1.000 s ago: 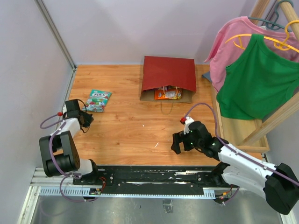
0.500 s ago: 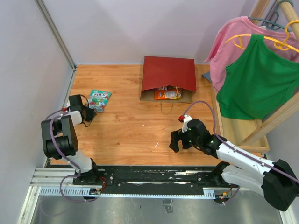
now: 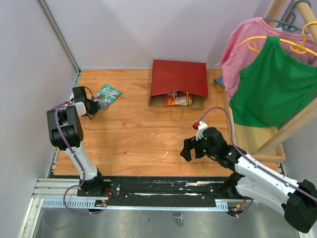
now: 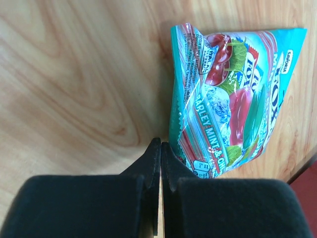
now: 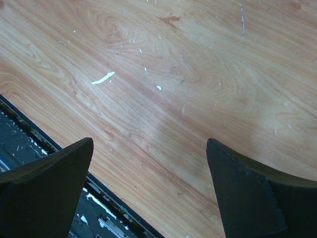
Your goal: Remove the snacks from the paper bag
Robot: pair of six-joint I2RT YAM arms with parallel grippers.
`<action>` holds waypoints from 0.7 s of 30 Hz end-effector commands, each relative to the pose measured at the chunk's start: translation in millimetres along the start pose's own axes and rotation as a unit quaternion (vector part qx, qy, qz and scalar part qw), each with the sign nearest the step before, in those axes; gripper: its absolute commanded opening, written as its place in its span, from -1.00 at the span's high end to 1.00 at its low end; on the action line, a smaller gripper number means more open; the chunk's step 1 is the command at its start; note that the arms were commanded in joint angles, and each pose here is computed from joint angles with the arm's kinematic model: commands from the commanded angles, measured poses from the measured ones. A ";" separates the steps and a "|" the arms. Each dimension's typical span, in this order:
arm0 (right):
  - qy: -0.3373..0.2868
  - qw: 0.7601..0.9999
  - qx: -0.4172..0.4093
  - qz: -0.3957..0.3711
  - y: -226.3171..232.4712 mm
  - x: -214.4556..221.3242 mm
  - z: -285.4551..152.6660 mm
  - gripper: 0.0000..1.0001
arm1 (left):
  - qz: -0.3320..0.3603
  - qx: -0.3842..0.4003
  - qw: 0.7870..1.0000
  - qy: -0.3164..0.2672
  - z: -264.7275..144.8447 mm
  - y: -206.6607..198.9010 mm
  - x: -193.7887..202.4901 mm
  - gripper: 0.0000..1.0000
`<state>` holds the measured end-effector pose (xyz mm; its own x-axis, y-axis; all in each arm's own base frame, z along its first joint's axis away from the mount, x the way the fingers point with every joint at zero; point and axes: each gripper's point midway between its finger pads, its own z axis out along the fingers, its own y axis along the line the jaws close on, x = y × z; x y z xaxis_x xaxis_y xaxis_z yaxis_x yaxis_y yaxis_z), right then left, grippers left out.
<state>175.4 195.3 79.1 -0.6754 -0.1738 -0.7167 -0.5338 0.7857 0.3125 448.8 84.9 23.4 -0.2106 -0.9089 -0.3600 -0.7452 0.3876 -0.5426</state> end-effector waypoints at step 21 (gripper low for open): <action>0.033 0.999 0.009 -0.002 -6.2 0.2 29.5 -0.97 | 0.007 0.033 0.998 0.046 67.8 -128.4 16.7 0.99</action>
<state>177.0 197.6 43.6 -0.7373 -0.2302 -0.6351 -0.5093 0.8071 0.2987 559.8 63.8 34.0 -0.2332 -0.9223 -0.3080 -0.7207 0.3766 -0.5820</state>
